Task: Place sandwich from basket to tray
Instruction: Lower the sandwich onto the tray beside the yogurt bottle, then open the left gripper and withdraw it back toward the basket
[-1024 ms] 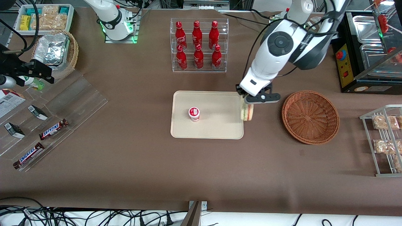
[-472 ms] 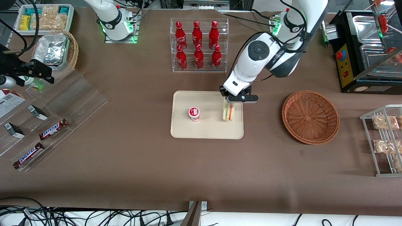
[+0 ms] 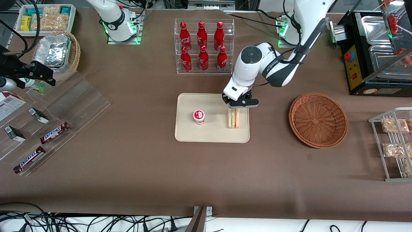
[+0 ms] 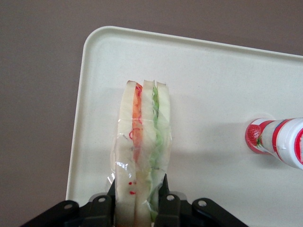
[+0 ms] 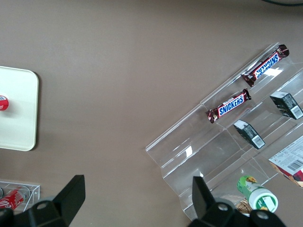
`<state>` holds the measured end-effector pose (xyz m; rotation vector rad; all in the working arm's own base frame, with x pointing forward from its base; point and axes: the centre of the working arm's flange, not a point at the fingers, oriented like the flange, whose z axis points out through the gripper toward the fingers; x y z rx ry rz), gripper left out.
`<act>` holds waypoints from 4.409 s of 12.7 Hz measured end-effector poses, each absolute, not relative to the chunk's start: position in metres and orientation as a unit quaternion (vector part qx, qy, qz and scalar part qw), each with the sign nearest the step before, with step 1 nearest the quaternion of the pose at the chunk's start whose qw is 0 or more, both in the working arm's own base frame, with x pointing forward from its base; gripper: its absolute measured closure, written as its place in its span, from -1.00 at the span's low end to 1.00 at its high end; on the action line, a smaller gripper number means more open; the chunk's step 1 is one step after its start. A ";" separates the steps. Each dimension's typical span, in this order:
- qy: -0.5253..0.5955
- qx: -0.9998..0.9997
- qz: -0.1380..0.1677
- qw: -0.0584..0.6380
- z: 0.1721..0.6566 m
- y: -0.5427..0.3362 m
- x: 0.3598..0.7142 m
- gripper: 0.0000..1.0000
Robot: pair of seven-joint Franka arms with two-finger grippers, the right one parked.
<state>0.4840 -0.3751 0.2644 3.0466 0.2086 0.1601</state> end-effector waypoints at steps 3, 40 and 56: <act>0.069 0.995 0.054 0.045 0.266 -0.377 0.486 0.34; 0.166 0.985 0.051 -0.006 0.403 -0.350 0.566 -1.00; 0.061 0.997 -0.035 0.017 0.501 -0.107 0.664 -1.00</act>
